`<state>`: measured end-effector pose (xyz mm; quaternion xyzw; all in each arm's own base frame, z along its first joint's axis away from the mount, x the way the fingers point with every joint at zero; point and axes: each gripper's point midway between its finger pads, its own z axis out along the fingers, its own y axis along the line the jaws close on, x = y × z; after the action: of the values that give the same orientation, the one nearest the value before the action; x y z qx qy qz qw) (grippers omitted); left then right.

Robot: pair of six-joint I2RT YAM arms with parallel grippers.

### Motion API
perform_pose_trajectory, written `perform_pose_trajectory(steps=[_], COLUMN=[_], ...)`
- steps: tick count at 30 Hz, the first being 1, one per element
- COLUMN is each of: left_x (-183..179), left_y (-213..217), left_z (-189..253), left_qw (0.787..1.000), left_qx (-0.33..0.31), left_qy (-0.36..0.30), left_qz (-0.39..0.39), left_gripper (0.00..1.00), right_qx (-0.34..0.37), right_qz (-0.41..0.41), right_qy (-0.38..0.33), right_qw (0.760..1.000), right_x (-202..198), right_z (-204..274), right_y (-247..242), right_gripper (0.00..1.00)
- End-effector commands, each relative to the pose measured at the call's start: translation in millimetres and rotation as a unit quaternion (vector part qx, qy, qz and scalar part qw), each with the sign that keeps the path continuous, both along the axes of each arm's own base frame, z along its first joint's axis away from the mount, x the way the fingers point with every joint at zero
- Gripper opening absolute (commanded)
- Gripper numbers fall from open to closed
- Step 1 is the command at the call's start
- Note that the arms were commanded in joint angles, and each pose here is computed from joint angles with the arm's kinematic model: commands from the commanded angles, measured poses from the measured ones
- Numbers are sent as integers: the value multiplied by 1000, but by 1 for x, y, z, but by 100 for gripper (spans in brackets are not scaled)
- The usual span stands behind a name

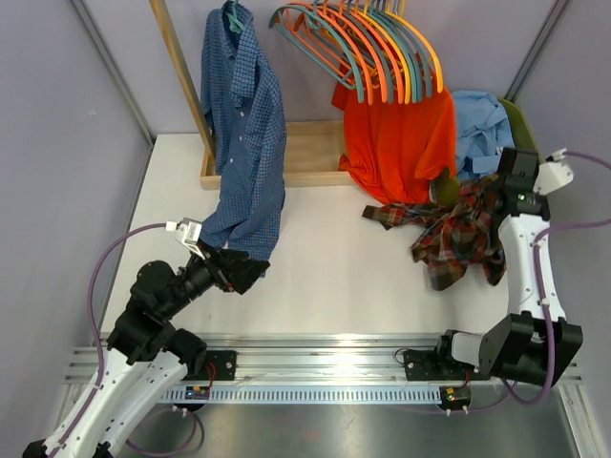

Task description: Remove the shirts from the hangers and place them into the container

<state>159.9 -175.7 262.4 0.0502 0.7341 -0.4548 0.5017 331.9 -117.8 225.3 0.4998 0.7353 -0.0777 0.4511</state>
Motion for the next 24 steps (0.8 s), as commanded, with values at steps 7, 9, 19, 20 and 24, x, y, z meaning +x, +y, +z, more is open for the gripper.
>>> perform_pose_trajectory(steps=[7,9,19,20,24], left_x=[-3,-4,-3,-2,0], left_y=[-3,-3,-3,-3,-4], left_z=[24,26,41,41,44], left_qw=[999,999,999,999,999], left_qx=[-20,-20,-17,-16,-16], left_qy=[-33,-35,-43,-42,-45], left_qz=[-14,-15,-16,-14,-13], left_gripper=[99,99,99,99,99], right_qx=[-59,-91,-213,-222,-248], right_qz=[46,54,22,10,-11], right_qy=[-241,-289,-494,-515,-557], right_qw=[968,951,843,828,792], right_x=[99,111,86,78,68], right_z=[221,262,442,457,489], right_y=[-14,-17,-26,-28,-31], right_gripper=[0,0,0,0,0])
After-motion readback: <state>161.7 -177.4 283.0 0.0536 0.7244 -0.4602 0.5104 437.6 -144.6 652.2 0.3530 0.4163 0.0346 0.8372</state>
